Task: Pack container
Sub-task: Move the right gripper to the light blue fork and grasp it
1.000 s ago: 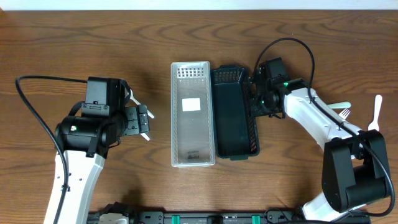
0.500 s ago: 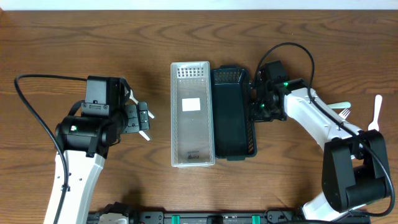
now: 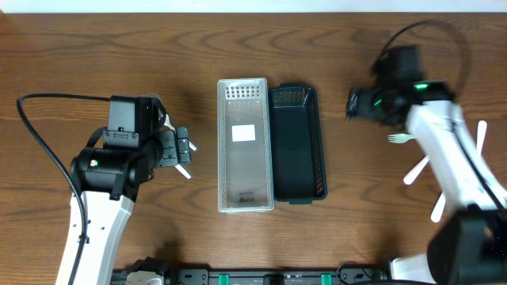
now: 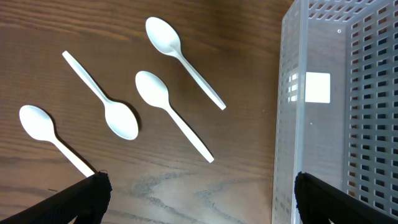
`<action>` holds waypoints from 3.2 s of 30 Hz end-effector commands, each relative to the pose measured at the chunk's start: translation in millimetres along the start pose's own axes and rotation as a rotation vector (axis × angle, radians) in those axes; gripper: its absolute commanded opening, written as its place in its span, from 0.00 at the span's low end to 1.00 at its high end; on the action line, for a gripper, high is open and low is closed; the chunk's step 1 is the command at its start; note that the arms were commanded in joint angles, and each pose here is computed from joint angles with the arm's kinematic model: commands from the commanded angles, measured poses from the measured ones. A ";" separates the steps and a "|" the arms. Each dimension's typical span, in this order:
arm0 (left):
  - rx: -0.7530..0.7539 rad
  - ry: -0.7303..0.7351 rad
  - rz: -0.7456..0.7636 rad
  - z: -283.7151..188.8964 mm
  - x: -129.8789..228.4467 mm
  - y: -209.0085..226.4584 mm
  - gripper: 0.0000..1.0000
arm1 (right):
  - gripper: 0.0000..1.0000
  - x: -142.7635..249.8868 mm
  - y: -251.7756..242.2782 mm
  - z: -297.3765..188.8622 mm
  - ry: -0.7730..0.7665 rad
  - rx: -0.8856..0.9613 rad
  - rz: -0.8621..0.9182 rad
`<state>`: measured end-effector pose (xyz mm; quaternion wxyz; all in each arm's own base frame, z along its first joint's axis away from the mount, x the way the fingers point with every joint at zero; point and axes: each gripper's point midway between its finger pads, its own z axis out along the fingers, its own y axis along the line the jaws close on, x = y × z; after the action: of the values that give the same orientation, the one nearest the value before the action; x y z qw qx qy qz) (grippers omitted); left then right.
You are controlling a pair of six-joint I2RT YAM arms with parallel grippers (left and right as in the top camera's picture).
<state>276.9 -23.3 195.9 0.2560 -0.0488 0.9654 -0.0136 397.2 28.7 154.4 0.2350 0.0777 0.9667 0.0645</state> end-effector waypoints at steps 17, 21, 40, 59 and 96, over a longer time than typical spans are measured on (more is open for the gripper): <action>0.001 -0.003 -0.009 -0.6 -0.9 0.4 0.96 | 0.99 12.9 -147.1 14.0 -0.027 0.432 0.953; 0.001 -0.002 -0.009 -0.6 -0.8 0.4 0.96 | 0.99 22.7 -148.9 47.1 0.027 0.443 1.027; 0.001 -0.003 -0.009 -0.6 -1.0 0.4 0.96 | 0.98 62.3 -159.4 110.7 0.191 0.482 1.177; 0.001 -0.003 -0.009 -0.6 -0.9 0.4 0.96 | 0.46 85.3 -160.2 127.7 0.303 0.488 1.125; 0.001 -0.003 -0.009 -0.6 -1.0 0.4 0.96 | 0.01 86.7 -154.7 125.1 0.358 0.441 0.936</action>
<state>276.9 -23.3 195.9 0.2560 -0.0488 0.9654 -0.0136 369.9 -100.0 -3.0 0.0181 0.5711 0.8204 -0.0225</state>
